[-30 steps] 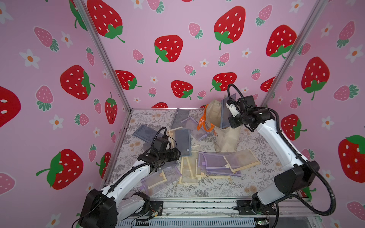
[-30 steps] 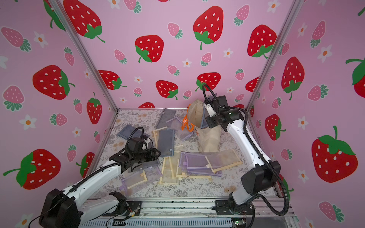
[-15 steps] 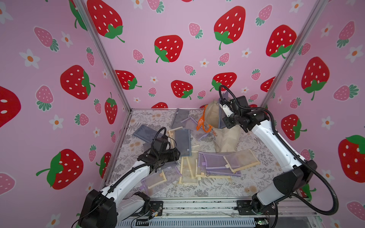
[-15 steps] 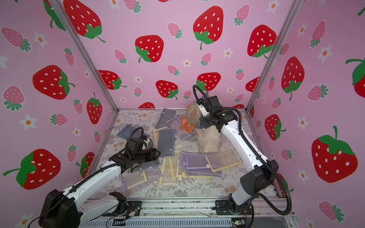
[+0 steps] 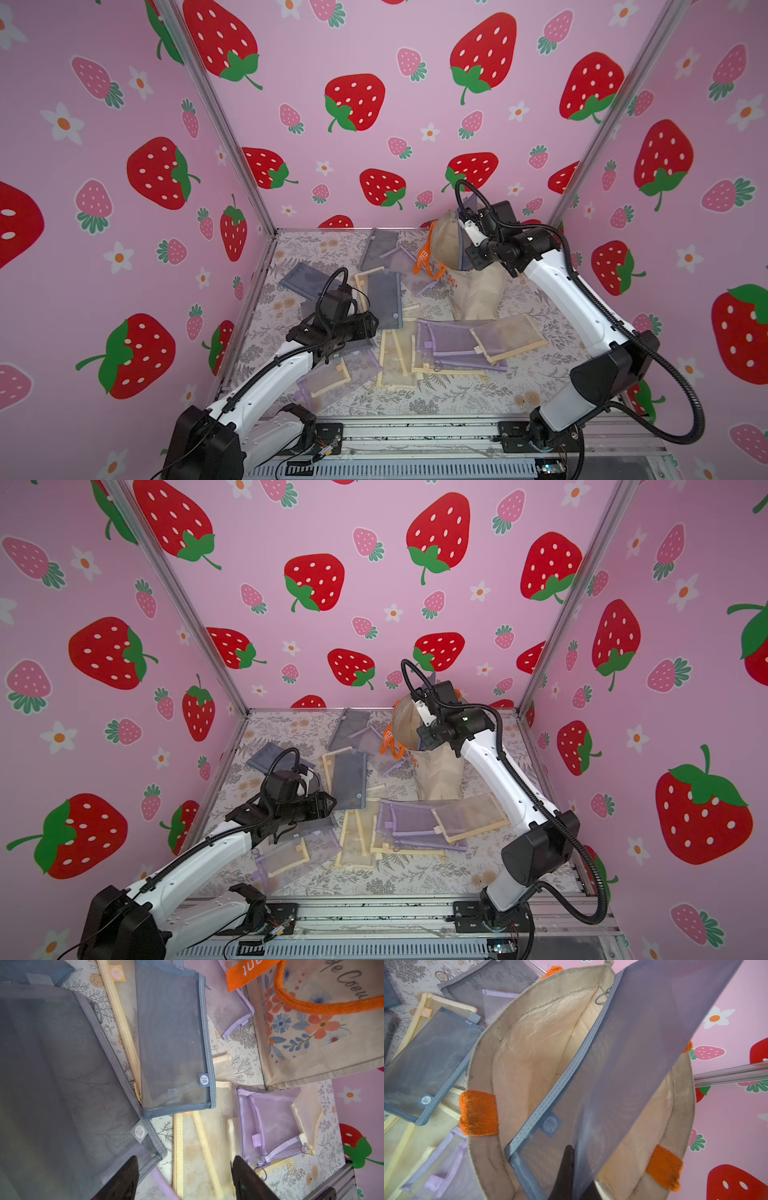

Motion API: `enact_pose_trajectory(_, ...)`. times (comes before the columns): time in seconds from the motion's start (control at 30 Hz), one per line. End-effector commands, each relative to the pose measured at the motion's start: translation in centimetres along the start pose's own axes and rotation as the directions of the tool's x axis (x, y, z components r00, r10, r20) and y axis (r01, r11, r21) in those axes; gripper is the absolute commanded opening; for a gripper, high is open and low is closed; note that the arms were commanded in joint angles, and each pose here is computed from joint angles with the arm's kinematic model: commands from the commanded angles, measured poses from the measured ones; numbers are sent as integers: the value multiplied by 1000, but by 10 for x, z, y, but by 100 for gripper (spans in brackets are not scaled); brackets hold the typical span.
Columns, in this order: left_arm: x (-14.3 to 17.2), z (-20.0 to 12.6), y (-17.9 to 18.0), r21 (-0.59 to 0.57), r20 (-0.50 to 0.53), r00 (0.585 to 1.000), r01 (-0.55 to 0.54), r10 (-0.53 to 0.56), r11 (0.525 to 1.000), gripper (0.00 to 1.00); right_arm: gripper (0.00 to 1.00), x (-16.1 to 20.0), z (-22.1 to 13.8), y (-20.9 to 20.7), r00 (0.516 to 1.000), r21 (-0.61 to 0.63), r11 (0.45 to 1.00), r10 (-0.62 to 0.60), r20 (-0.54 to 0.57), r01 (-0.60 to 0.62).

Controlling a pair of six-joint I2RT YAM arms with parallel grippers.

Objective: Put the pencil pouch into the canvas bag
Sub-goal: Place the pencil pouch in the canvas bag.

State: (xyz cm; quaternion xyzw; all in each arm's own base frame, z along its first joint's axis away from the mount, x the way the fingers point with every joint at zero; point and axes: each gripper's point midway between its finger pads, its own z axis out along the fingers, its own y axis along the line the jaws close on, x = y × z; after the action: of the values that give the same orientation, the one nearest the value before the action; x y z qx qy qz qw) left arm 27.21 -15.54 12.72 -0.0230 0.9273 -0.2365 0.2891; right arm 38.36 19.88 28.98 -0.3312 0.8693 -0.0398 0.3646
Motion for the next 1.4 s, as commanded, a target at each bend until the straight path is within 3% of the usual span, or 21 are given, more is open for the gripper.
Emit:
enact_pose_trajectory(0.0,7,0,5,-19,-14,1000,-13,12,1000,73,0,-6,-7,4,999,-6,999,-45,1,45)
enact_pose_trajectory(0.33,4,1,11,-50,3,1000,-23,23,999,73,0,-13,-10,-3,984,55,982,-176,-40,178)
enact_pose_trajectory(0.63,4,-1,11,-52,10,999,-33,33,998,73,0,22,5,1,984,51,995,-71,-161,81)
enact_pose_trajectory(1.0,3,-3,10,-51,14,999,-42,43,998,73,0,58,3,-21,980,82,997,28,-197,-12)
enact_pose_trajectory(1.17,2,-4,10,-52,18,999,-39,40,998,73,1,55,7,-15,983,40,999,29,-181,-22)
enact_pose_trajectory(1.3,2,-5,10,-55,16,999,-36,36,998,73,28,39,3,-11,991,5,999,38,-125,-38)
enact_pose_trajectory(1.37,3,-6,11,-64,5,999,-36,36,997,74,54,33,-3,-12,994,1,999,44,-100,-44)
